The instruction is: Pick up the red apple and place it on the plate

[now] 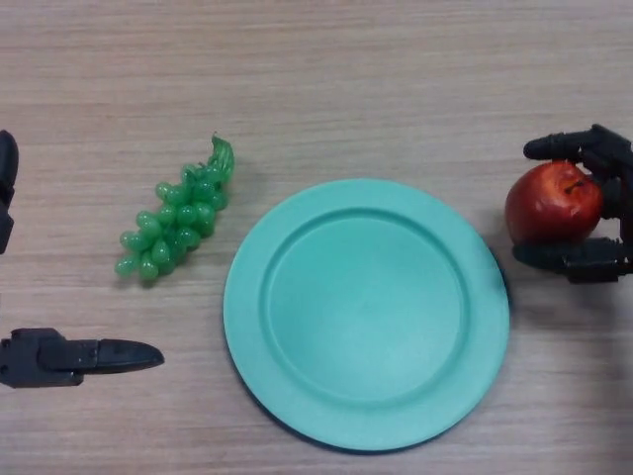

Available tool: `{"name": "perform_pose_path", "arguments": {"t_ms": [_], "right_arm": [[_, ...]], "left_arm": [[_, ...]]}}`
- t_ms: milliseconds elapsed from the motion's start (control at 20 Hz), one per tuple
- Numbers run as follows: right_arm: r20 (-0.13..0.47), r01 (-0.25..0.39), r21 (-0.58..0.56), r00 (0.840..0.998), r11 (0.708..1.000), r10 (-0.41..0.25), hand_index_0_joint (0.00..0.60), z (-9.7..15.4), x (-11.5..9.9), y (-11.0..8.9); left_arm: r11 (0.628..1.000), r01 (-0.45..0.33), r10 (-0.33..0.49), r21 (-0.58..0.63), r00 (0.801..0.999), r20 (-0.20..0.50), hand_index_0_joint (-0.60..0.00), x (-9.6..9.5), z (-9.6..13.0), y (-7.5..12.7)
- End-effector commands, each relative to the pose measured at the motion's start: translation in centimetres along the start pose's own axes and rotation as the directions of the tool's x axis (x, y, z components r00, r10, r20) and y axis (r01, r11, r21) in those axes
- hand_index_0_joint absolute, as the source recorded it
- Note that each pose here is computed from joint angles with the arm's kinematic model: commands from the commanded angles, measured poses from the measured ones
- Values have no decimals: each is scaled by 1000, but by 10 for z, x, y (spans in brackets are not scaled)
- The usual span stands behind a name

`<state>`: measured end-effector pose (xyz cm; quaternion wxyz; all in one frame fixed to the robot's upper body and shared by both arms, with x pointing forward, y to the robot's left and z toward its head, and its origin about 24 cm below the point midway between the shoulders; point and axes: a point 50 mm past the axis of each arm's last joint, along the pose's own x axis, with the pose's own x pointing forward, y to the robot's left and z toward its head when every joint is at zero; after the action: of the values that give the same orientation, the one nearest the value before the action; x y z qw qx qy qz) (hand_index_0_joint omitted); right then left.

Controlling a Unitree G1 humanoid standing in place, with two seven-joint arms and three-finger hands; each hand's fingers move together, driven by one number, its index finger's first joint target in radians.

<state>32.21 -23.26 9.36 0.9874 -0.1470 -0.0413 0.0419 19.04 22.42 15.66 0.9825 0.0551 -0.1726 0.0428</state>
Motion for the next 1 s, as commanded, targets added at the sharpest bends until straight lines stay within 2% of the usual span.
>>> {"name": "perform_pose_path", "arguments": {"t_ms": [50, 100, 250, 400, 550, 700, 800, 900, 950, 1000], "right_arm": [[199, 80, 211, 972, 974, -123, 600, 55, -6, -24], [213, 72, 222, 970, 972, -120, 600, 63, -10, -19], [272, -8, 156, 962, 988, -35, 600, 80, -29, 10], [283, -78, 23, 957, 997, 68, 600, 74, -49, 49], [308, -136, -59, 940, 989, 148, 600, 63, -64, 82], [300, -137, -83, 941, 987, 156, 600, 52, -67, 96], [271, -134, -100, 950, 986, 156, 600, 46, -65, 105], [272, -125, -108, 950, 986, 151, 401, 46, -63, 105], [275, -113, -119, 951, 987, 142, 250, 46, -60, 106], [276, -101, -130, 952, 986, 133, 150, 47, -58, 106]], "left_arm": [[995, -24, 0, 98, 972, 234, 0, -2, 34, 5], [995, -18, -5, 97, 974, 228, 0, -2, 35, 5], [997, 5, -23, 81, 974, 226, 0, 0, 37, 2], [997, 21, -37, 76, 973, 228, 0, 2, 38, 3], [996, 28, -47, 80, 970, 237, 0, 4, 38, -1], [995, 56, -74, 82, 967, 242, 0, 4, 35, -10], [994, 73, -90, 81, 968, 235, 0, 3, 34, -13], [994, 74, -91, 83, 968, 235, 0, 3, 33, -13], [993, 72, -92, 89, 968, 234, 0, 2, 33, -14], [992, 71, -93, 99, 968, 232, 0, 2, 32, -15]]}}
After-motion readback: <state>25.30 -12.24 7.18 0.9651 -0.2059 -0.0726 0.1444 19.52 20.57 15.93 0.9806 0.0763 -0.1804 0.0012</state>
